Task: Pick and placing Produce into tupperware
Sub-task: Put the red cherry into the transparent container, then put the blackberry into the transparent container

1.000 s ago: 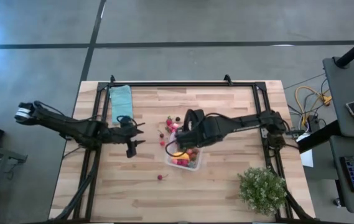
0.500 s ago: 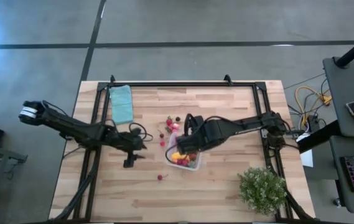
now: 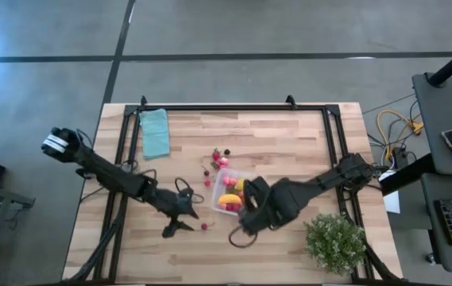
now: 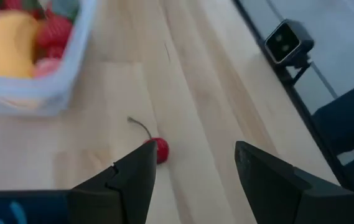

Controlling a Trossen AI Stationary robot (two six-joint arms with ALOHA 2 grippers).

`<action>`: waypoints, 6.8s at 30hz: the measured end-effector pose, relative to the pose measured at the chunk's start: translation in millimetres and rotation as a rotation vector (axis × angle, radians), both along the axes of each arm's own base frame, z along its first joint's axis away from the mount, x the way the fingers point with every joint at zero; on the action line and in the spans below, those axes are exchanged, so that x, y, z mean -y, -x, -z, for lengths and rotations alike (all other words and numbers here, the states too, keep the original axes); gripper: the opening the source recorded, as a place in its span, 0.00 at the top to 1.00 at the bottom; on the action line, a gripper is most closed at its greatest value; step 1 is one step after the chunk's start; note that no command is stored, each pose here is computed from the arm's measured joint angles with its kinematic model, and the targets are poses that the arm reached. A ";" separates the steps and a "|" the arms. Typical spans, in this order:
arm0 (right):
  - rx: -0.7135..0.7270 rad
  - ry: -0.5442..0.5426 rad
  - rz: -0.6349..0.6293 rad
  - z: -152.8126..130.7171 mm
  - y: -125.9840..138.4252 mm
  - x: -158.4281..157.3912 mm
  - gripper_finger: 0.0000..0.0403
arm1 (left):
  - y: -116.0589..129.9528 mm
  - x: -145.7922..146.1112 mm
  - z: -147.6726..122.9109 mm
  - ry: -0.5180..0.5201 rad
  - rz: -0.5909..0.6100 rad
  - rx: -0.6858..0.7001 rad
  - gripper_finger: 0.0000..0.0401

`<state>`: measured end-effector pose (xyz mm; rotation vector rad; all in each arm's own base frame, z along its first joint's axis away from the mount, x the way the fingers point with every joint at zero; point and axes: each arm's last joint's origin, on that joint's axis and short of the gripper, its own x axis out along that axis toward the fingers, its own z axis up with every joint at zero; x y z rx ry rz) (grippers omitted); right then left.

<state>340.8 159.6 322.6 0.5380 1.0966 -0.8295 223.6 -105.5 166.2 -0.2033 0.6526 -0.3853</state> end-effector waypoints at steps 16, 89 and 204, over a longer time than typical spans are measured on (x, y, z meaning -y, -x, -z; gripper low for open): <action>-0.004 0.072 -0.027 21.3 27.1 -42.8 0.36 | -33.4 28.4 9.5 -0.159 -0.121 -0.099 0.50; 0.008 0.107 0.104 39.3 43.6 -44.9 0.36 | -35.0 30.2 -18.3 -0.270 -0.162 0.017 0.77; 0.034 -0.289 -0.055 173.6 -106.4 295.8 0.50 | 19.1 -177.5 -39.9 -0.397 -0.971 -0.333 0.39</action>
